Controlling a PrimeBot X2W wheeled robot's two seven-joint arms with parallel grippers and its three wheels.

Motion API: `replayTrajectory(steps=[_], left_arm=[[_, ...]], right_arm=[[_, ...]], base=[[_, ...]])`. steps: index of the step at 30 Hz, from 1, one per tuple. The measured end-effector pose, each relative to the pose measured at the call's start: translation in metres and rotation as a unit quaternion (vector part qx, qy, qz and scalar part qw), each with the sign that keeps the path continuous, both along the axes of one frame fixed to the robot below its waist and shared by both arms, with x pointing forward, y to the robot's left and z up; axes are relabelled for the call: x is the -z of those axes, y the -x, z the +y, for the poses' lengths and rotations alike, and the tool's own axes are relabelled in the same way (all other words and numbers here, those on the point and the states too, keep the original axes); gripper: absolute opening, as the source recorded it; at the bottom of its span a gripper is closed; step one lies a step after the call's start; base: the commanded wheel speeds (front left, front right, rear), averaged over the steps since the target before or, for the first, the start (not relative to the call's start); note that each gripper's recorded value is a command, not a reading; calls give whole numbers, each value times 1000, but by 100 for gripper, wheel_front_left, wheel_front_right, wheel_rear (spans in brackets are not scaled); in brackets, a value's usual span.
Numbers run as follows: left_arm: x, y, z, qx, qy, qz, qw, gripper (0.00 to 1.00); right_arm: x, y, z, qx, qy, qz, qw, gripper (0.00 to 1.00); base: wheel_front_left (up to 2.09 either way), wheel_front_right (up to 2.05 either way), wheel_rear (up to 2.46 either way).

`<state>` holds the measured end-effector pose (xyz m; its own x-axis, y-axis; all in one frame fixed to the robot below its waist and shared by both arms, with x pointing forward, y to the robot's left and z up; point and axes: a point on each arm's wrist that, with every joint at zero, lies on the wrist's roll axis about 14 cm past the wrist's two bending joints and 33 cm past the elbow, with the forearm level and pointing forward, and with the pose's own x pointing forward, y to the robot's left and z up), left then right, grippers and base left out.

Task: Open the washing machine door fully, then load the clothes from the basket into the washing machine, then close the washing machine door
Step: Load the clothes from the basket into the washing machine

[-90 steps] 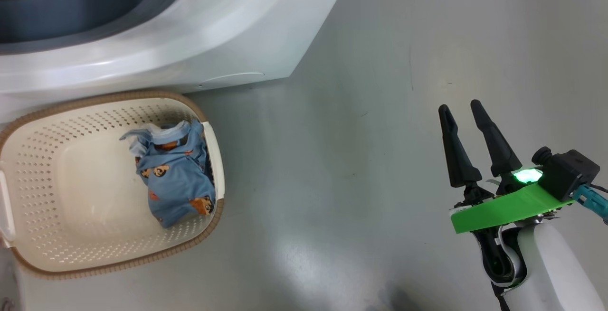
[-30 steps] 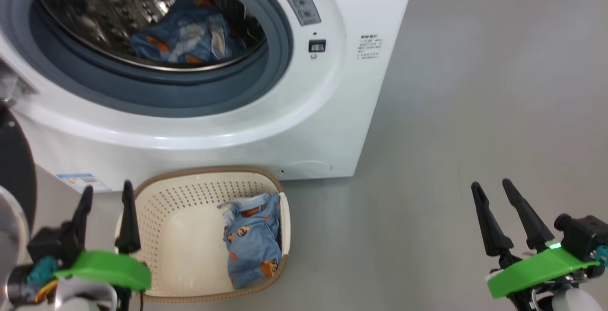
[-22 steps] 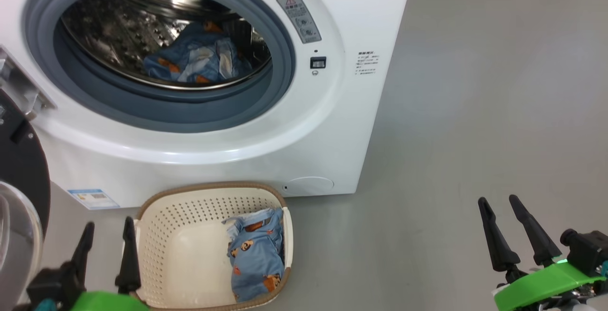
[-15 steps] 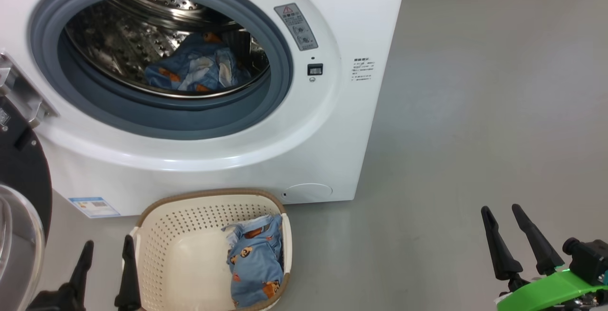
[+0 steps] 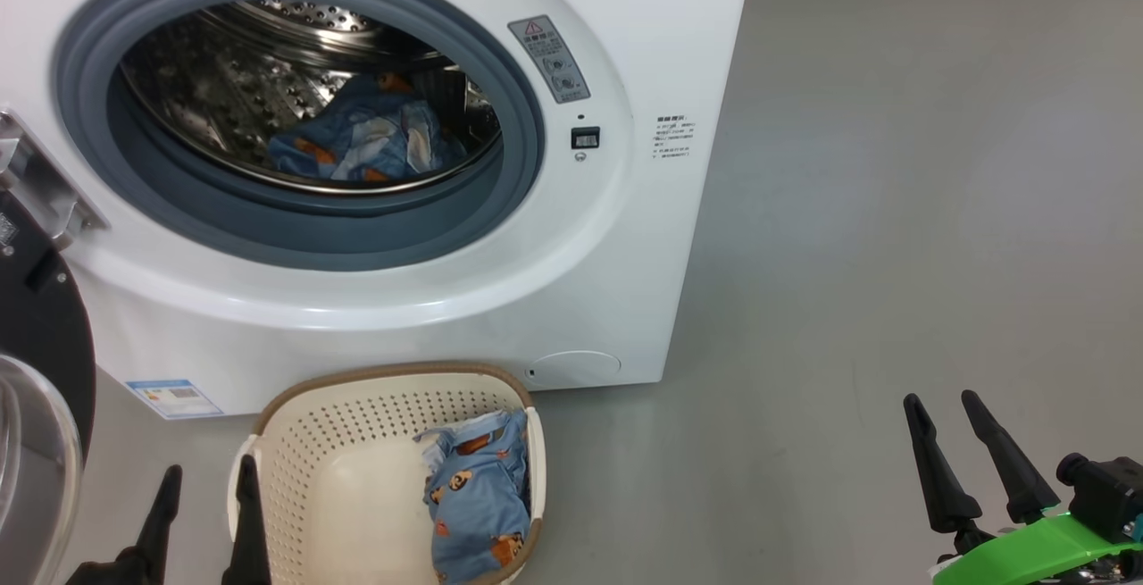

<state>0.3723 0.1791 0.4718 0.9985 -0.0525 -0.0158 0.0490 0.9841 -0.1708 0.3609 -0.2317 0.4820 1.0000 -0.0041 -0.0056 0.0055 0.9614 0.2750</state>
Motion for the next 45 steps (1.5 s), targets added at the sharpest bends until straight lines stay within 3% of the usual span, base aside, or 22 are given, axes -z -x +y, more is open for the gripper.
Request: replayTrajectory(steps=[18, 31, 45], left_arm=[[52, -9, -31, 35, 36, 79, 996, 100], [114, -42, -71, 100, 36, 168, 980, 100], [191, -83, -108, 173, 14, 258, 951, 100]], right_arm=[[16, -19, 11, -6, -14, 19, 1000, 100], [34, -51, 13, 3, -26, 34, 999, 100], [71, -101, 14, 0, -24, 57, 998, 100]], base=[[0, 0, 0], [0, 0, 0], [0, 0, 0]])
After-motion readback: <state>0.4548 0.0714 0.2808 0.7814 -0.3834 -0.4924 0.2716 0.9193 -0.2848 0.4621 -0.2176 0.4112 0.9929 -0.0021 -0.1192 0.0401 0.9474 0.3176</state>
